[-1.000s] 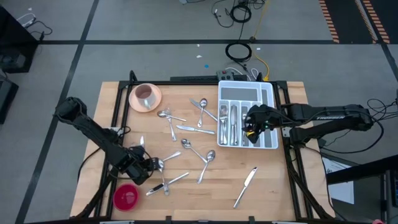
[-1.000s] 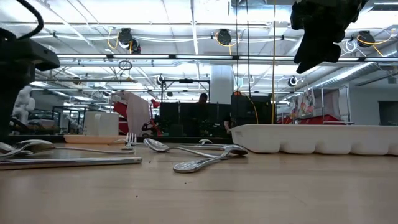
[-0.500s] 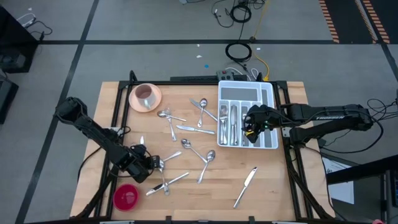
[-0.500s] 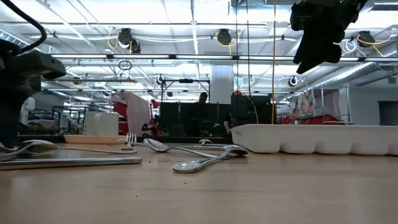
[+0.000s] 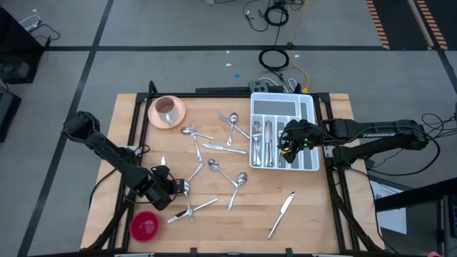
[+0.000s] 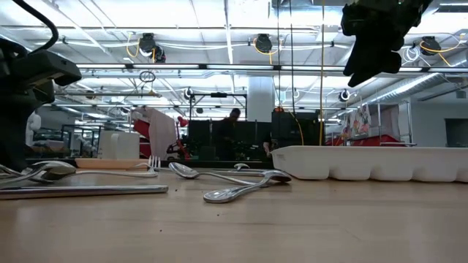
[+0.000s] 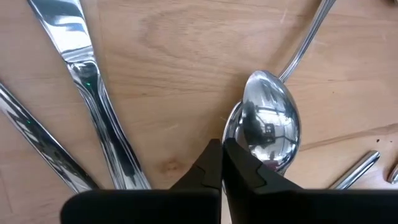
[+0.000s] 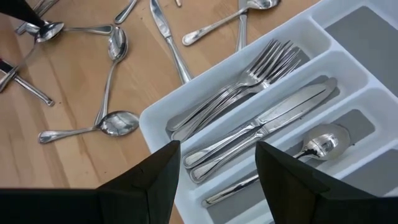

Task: Sort silverware
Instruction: Put the silver spoon into the white silverware tray

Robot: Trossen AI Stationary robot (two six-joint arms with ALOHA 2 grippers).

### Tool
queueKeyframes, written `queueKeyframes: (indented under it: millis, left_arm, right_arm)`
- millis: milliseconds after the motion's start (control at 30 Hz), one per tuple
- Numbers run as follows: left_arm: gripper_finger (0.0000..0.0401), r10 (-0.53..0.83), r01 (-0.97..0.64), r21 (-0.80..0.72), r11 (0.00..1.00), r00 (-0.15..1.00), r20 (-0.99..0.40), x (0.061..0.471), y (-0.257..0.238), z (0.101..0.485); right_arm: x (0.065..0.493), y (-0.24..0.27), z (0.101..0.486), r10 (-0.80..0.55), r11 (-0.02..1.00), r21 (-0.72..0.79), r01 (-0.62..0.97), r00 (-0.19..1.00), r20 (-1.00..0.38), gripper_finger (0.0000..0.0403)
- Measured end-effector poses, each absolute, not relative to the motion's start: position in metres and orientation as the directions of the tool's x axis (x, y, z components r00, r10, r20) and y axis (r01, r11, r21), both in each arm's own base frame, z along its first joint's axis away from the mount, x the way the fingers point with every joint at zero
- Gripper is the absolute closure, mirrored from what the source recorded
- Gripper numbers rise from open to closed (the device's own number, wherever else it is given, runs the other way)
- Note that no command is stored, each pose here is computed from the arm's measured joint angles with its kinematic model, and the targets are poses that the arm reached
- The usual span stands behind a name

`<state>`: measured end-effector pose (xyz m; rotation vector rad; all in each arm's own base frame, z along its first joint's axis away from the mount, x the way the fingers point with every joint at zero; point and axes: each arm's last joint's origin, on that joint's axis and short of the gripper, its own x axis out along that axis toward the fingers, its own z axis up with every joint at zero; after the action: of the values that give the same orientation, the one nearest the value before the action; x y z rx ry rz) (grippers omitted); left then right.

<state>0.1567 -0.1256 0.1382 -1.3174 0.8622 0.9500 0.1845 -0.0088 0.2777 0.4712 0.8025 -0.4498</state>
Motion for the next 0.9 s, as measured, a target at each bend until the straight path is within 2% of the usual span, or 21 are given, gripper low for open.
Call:
queueKeyframes:
  millis: [300, 667, 900]
  left_arm:
    - [0.0399, 0.107, -0.941, -0.337, 0.021, 0.338, -0.935, 0.149, -0.119, 0.144]
    - [0.0401, 0.163, -0.961, -0.26, 0.09, 0.272, -0.948, 0.134, -0.106, 0.188]
    - [0.0401, 0.167, -0.938, -0.3, 0.174, 0.328, -0.93, 0.133, -0.103, 0.206]
  right_arm:
    - [0.184, -0.009, 0.278, -0.201, 0.806, 0.227, 0.547, 0.613, -0.764, 0.0202]
    - [0.184, -0.009, 0.278, -0.221, 0.803, 0.214, 0.557, 0.611, -0.761, 0.0202]
    - [0.184, -0.01, 0.278, -0.229, 0.801, 0.209, 0.561, 0.61, -0.759, 0.0202]
